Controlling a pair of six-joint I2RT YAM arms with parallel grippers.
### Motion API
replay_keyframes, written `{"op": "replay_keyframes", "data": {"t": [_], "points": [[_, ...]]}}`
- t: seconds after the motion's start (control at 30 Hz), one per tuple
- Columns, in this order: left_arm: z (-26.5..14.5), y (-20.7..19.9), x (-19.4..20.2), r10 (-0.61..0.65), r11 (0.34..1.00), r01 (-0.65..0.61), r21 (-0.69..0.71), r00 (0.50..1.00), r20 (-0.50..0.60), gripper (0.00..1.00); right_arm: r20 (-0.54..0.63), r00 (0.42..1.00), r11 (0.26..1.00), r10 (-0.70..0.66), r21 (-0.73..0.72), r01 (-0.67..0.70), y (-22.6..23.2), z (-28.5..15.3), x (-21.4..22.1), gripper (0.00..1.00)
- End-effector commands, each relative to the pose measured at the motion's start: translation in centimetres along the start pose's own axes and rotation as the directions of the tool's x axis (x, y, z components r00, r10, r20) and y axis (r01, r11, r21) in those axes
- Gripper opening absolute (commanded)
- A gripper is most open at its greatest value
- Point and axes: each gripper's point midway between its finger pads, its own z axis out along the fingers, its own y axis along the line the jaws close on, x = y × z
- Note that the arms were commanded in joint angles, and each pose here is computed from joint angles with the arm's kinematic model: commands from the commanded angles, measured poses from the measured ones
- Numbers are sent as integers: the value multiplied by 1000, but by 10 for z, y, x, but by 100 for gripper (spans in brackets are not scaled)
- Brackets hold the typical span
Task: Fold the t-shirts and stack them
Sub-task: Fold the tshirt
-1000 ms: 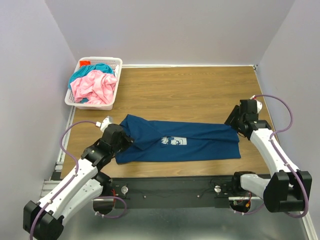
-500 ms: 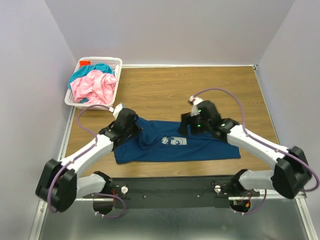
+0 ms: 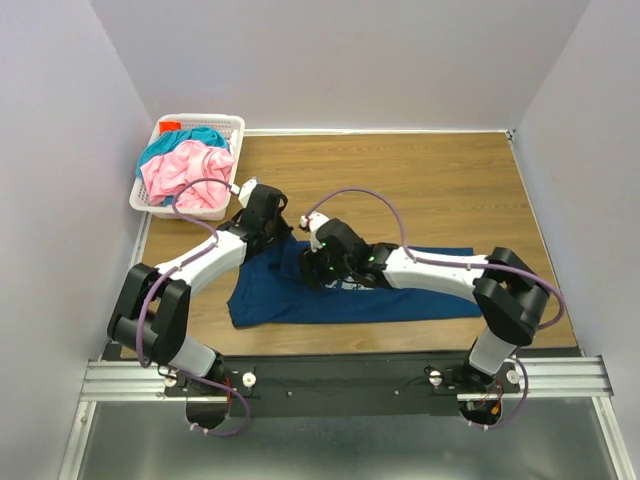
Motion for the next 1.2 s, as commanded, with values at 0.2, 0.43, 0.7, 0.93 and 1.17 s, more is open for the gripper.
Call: {"op": "replay_keyframes", "data": {"t": [0.2,0.43,0.7,0.93,1.17], "points": [[19,3,10,34,999,-34,-12,998,-52,0,101,985,989,-143,62,137,25,58,-21,65],[25,12,16,35,999,-37,-27,996,-83,0,119,969,974,-215,98,204,23,79,-19,65],[25,14,19,31,999,-33,-19,995,-99,0,128,960,950,-250,226,218,12,90,-15,53],[21,16,18,24,999,-26,-20,995,-97,0,169,968,945,-187,300,130,3,84,-21,17],[13,20,17,18,1000,-20,-23,996,-87,0,187,971,982,-150,141,124,30,60,-23,1]]}}
